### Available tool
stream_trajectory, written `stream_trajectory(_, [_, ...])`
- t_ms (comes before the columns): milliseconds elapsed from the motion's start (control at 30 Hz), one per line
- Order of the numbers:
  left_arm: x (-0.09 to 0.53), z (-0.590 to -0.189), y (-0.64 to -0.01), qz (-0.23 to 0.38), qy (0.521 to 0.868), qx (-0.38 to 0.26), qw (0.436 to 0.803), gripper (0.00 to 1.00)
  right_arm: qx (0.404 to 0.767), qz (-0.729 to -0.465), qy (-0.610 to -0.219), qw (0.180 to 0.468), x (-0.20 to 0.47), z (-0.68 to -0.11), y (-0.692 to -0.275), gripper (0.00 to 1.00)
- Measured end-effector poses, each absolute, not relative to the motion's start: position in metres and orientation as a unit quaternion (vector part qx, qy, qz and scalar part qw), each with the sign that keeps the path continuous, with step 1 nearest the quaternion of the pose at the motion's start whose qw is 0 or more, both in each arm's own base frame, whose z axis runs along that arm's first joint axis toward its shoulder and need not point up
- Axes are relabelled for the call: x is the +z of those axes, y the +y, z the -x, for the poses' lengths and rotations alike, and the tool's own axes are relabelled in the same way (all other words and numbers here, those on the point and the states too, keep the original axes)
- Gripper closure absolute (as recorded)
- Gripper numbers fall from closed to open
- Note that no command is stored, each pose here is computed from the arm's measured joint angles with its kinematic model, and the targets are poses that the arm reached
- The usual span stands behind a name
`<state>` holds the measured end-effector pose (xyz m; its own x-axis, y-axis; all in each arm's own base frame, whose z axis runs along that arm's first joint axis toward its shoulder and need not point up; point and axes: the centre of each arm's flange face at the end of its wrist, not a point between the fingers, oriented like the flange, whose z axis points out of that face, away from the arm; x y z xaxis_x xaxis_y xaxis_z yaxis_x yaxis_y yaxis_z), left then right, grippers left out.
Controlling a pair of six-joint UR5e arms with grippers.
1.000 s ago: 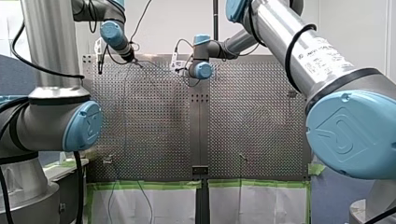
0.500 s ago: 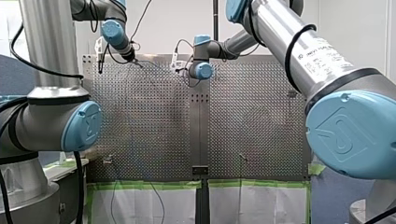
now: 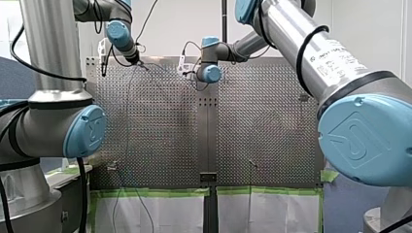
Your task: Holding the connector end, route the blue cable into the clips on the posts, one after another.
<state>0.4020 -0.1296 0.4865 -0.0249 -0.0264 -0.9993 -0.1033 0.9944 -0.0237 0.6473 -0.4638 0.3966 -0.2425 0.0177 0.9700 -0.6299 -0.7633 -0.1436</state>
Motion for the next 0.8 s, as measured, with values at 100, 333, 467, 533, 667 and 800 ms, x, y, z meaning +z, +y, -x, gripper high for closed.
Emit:
stream_trajectory(100, [0.487, -0.402, -0.13, 0.045, 0.715, 0.028, 0.697, 0.0, 0.742, -0.575, -0.266, 0.218, 0.397, -0.647, -0.464, 1.0])
stream_trajectory(333, [0.486, -0.402, -0.134, 0.029, 0.715, 0.033, 0.698, 0.0, 0.742, -0.576, -0.266, 0.219, 0.396, -0.647, -0.464, 1.0])
stream_trajectory(467, [0.485, -0.405, -0.14, 0.014, 0.717, 0.032, 0.696, 0.0, 0.742, -0.576, -0.265, 0.219, 0.396, -0.648, -0.464, 1.0])
stream_trajectory(533, [0.487, -0.407, -0.144, 0.009, 0.716, 0.028, 0.698, 0.0, 0.742, -0.576, -0.264, 0.22, 0.396, -0.648, -0.463, 1.0])
stream_trajectory(667, [0.493, -0.414, -0.153, 0.0, 0.713, 0.02, 0.701, 0.0, 0.742, -0.577, -0.263, 0.219, 0.397, -0.649, -0.461, 1.0])
stream_trajectory(800, [0.495, -0.424, -0.162, -0.008, 0.712, 0.013, 0.702, 0.0, 0.743, -0.577, -0.26, 0.219, 0.399, -0.651, -0.459, 1.0])
